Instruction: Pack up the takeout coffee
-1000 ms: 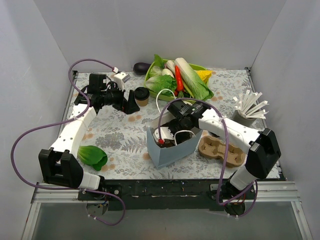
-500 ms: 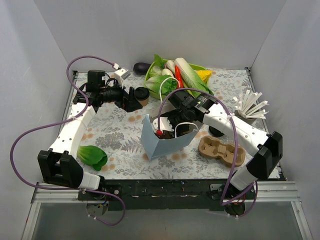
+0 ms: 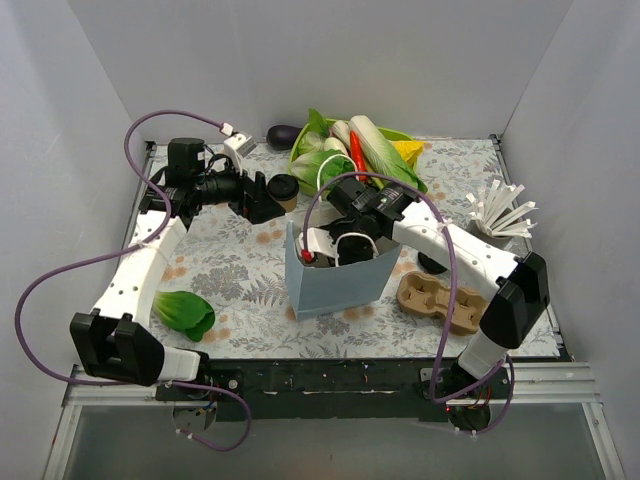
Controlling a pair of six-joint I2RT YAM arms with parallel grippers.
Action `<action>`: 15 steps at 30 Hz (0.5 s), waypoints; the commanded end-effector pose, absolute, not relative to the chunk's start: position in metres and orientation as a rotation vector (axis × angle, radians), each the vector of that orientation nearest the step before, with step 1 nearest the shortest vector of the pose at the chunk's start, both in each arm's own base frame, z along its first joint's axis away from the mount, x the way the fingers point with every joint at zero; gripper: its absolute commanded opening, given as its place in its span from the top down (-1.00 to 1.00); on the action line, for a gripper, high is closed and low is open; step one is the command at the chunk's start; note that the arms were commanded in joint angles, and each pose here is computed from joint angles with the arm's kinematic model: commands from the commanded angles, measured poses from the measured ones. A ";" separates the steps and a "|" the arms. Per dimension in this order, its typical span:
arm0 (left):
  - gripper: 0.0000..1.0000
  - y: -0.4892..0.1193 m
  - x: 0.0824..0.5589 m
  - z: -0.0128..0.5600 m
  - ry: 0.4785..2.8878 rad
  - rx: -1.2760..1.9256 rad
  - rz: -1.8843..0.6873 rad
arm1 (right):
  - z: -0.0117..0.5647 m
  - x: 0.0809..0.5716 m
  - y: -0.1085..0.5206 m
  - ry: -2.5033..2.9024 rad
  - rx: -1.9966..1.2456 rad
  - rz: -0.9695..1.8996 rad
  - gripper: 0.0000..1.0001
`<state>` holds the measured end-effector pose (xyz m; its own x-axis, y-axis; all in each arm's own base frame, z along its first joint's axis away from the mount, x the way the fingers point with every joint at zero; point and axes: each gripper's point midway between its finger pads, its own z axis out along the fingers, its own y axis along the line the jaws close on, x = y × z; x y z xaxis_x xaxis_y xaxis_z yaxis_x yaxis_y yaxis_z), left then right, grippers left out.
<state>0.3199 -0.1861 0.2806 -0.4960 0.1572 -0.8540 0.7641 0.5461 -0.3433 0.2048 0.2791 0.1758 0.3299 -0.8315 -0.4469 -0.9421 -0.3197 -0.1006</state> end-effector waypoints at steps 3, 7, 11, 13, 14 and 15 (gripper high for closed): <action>-0.96 -0.199 0.298 0.334 1.790 0.793 -1.056 | 0.161 0.212 0.255 1.647 -2.413 0.138 -0.73; -0.96 -0.206 0.289 0.332 1.789 0.810 -1.158 | 0.160 0.217 0.258 1.642 -2.394 0.104 -0.75; -0.96 -0.209 0.286 0.330 1.788 0.821 -1.198 | 0.161 0.214 0.266 1.682 -2.357 0.160 -0.75; -0.95 -0.211 0.282 0.333 1.772 0.844 -1.224 | 0.160 0.214 0.268 1.699 -2.354 0.166 -0.75; -0.94 -0.212 0.280 0.333 1.770 0.854 -1.234 | 0.160 0.214 0.269 1.708 -2.344 0.172 -0.75; -0.94 -0.213 0.277 0.335 1.759 0.871 -1.249 | 0.161 0.214 0.271 1.710 -2.339 0.184 -0.75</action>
